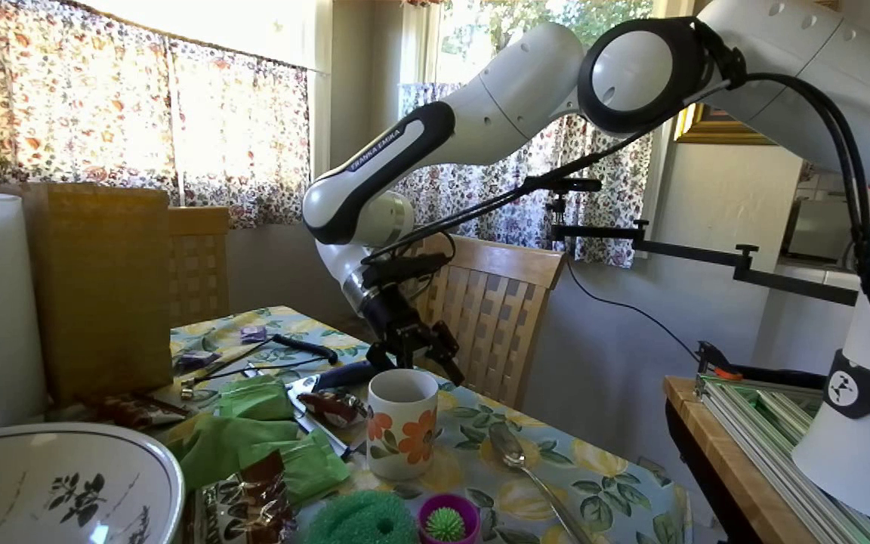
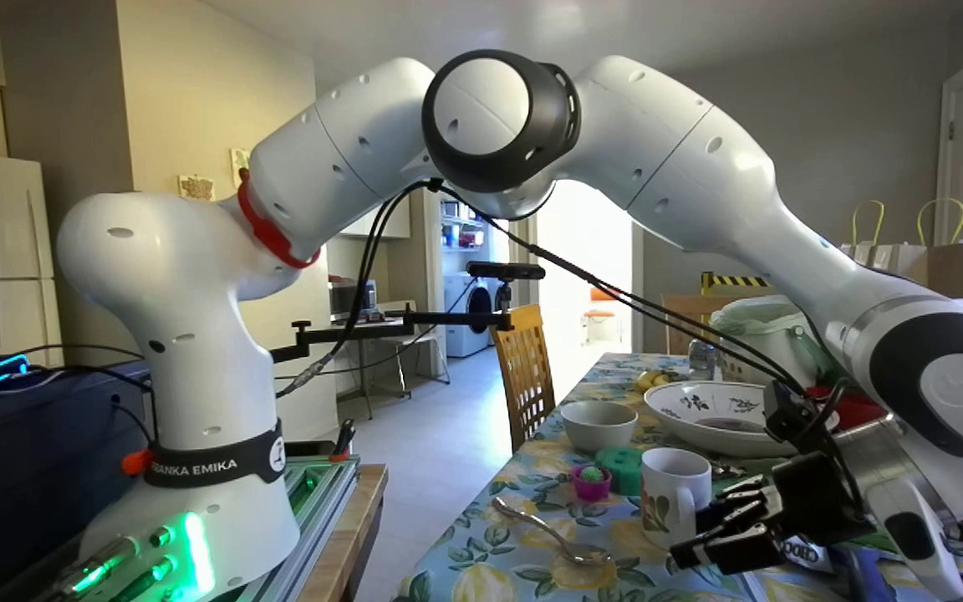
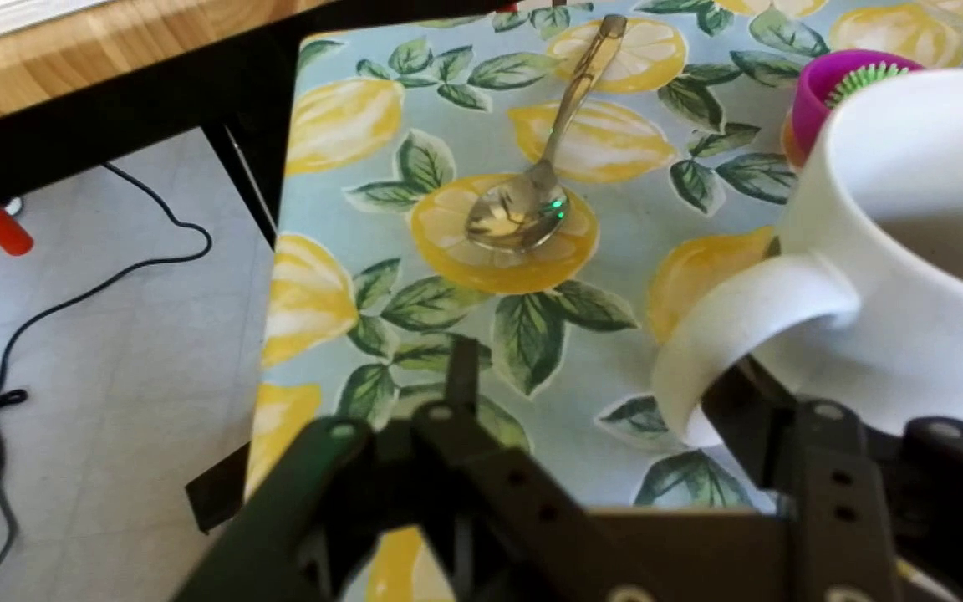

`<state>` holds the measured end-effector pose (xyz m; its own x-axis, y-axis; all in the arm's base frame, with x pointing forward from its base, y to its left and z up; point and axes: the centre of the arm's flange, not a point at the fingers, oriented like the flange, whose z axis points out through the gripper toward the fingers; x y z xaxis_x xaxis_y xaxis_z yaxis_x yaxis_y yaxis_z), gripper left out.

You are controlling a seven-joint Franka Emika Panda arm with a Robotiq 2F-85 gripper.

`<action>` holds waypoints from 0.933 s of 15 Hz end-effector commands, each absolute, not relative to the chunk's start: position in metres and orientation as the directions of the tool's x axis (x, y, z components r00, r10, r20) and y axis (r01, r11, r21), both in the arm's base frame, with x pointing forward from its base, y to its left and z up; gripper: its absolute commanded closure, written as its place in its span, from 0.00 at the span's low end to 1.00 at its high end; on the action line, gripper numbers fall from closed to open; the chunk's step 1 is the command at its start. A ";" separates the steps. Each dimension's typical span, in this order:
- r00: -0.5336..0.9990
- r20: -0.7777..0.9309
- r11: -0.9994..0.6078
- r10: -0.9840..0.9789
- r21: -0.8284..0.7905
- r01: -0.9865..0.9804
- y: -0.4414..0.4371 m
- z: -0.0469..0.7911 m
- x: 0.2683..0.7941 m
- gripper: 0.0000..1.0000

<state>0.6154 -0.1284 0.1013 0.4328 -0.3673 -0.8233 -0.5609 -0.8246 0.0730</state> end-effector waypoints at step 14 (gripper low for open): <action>0.351 -0.887 -0.799 -0.299 0.031 -0.601 -0.130 0.099 0.633 0.43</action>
<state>0.6163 -0.1244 0.1016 0.3709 -0.3116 -0.8749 -0.5755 -0.8165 0.0468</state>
